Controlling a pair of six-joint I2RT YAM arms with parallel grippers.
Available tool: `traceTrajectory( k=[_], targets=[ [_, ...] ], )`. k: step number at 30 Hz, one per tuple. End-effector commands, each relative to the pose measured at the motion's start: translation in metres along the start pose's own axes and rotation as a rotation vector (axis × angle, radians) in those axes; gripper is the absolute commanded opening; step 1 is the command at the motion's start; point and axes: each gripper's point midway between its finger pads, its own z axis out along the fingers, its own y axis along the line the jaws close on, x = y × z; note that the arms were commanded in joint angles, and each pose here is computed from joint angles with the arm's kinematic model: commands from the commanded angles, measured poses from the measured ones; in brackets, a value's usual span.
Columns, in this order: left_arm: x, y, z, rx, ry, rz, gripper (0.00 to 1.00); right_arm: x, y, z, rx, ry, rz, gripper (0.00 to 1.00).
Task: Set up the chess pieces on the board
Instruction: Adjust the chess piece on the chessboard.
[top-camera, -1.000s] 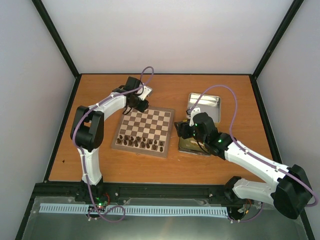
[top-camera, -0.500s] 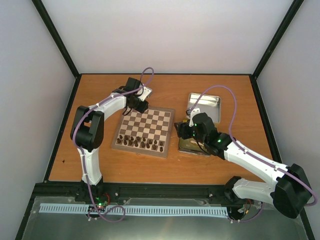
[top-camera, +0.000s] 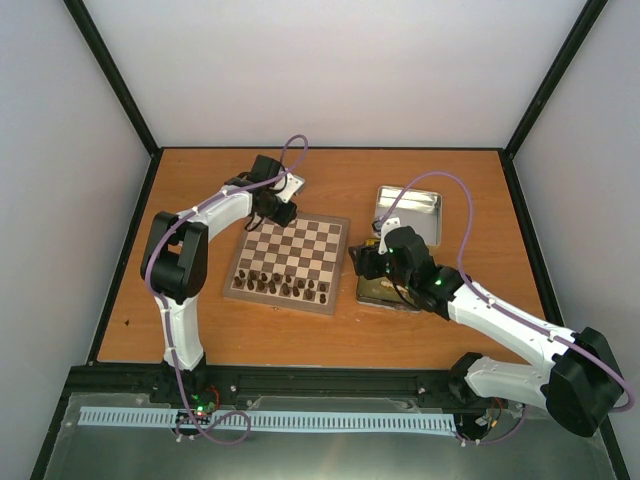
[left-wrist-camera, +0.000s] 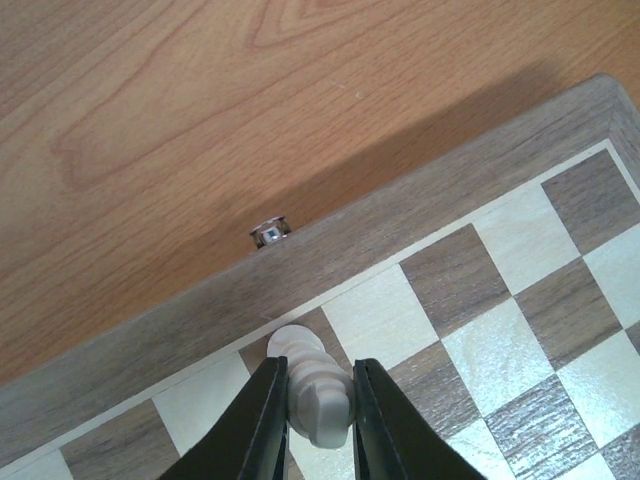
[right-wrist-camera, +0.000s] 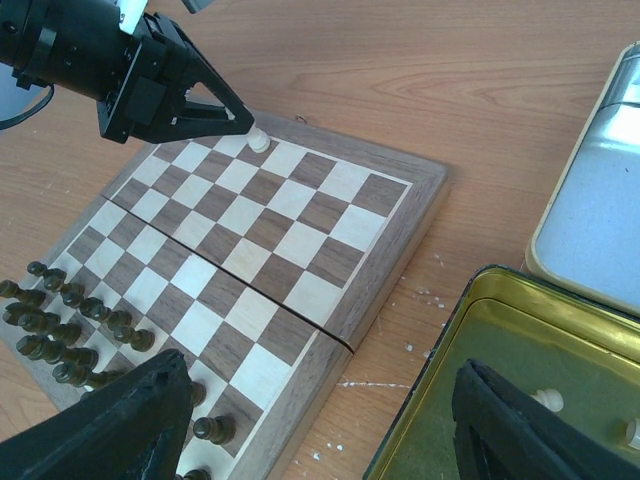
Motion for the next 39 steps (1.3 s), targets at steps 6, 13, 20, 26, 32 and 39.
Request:
traceTrajectory(
  k=[6, 13, 20, 26, 32, 39],
  targets=[
    [0.007, -0.008, -0.004, 0.03, 0.049, 0.024, 0.14, 0.0, -0.002, 0.001, -0.002, -0.008, 0.019, 0.71],
    [0.007, -0.007, -0.007, 0.022, 0.059, 0.021, 0.16, 0.0, -0.001, 0.001, -0.007, -0.008, 0.019, 0.72],
    [-0.012, -0.008, -0.013, 0.03, 0.013, 0.026, 0.35, -0.003, 0.001, 0.001, -0.018, -0.013, 0.021, 0.72],
    [-0.051, -0.009, -0.045, 0.016, -0.11, 0.04, 0.51, -0.005, 0.001, 0.0, -0.016, -0.016, 0.021, 0.72],
    [-0.065, -0.003, -0.092, -0.075, -0.229, -0.016, 0.58, -0.008, -0.005, -0.003, 0.015, -0.02, 0.022, 0.71],
    [-0.059, 0.013, -0.168, -0.249, -0.425, -0.258, 0.58, -0.008, -0.02, -0.011, 0.103, 0.002, 0.018, 0.71]
  ],
)
